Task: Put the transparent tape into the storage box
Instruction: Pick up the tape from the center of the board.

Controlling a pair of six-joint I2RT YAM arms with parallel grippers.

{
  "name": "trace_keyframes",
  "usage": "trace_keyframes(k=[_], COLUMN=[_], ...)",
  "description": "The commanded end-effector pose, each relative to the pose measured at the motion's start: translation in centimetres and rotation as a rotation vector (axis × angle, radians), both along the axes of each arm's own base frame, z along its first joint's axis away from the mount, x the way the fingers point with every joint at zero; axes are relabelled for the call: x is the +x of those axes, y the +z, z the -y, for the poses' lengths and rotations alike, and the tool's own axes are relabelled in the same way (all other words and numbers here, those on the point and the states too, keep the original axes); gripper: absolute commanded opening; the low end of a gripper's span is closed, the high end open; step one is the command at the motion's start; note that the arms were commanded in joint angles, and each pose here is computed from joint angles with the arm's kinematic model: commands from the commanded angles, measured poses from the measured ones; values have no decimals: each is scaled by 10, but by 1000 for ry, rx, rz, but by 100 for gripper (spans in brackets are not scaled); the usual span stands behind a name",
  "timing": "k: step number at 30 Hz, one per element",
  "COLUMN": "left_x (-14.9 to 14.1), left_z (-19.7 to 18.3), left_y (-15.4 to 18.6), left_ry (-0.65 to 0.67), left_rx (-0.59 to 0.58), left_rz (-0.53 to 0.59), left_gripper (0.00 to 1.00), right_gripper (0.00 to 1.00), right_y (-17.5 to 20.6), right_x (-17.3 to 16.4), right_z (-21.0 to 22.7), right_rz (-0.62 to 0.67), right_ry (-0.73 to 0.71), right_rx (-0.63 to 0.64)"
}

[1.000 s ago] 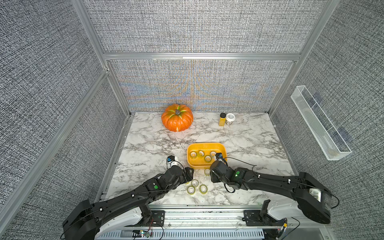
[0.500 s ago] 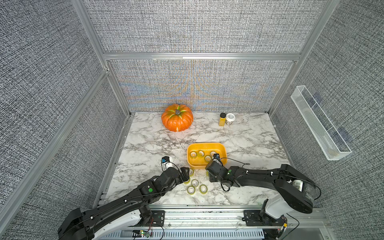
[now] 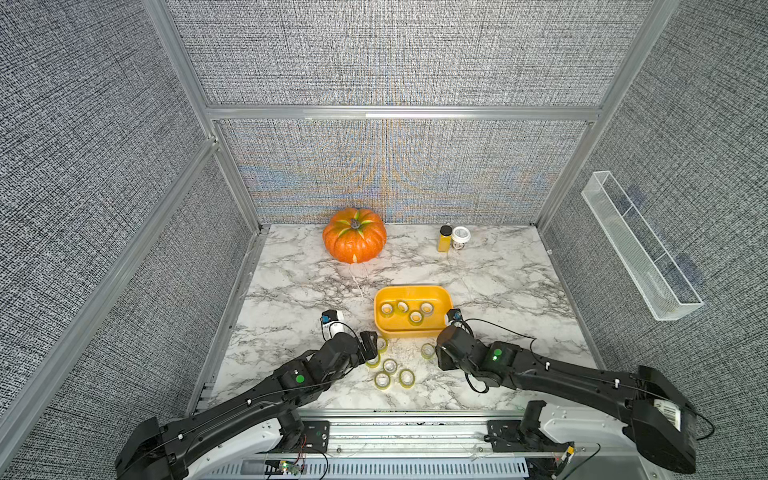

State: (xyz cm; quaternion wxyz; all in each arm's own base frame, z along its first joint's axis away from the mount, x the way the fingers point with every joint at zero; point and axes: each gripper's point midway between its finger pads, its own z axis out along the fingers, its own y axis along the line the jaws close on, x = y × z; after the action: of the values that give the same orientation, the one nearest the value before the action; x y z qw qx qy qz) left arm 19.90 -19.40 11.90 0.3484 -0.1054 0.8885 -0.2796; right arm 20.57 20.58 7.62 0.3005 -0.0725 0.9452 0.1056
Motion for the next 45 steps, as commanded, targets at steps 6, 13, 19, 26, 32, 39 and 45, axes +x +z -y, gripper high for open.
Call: trace_keyframes(k=[6,13,19,26,32,39,45], left_x=[5,1,1,-1,3,20,34], left_z=[-7,-16,-20,-26,-32,-22,-7], left_y=[10,21,28,27,34,52,59], left_ry=[30,43,54,71,84,79,45], left_rx=[14,29,18,-7,21,42,24], left_rz=[38,35,46,61,102,183,204], left_gripper=[99,100,100,100,100,100,100], right_gripper=[52,49,47,31,5,1,2], right_y=[-7,-37,-56,-71,-45,22,95], right_x=[7,13,8,0,-4,-17,-9], right_z=[-51,-57,-43,-41,-38,-49,-49], right_rz=[-22,-81,-114,-114,-40,65,205], right_ry=[204,234,224,204,183,265,272], right_rx=[7,-124,-182,-190,-173,4,122])
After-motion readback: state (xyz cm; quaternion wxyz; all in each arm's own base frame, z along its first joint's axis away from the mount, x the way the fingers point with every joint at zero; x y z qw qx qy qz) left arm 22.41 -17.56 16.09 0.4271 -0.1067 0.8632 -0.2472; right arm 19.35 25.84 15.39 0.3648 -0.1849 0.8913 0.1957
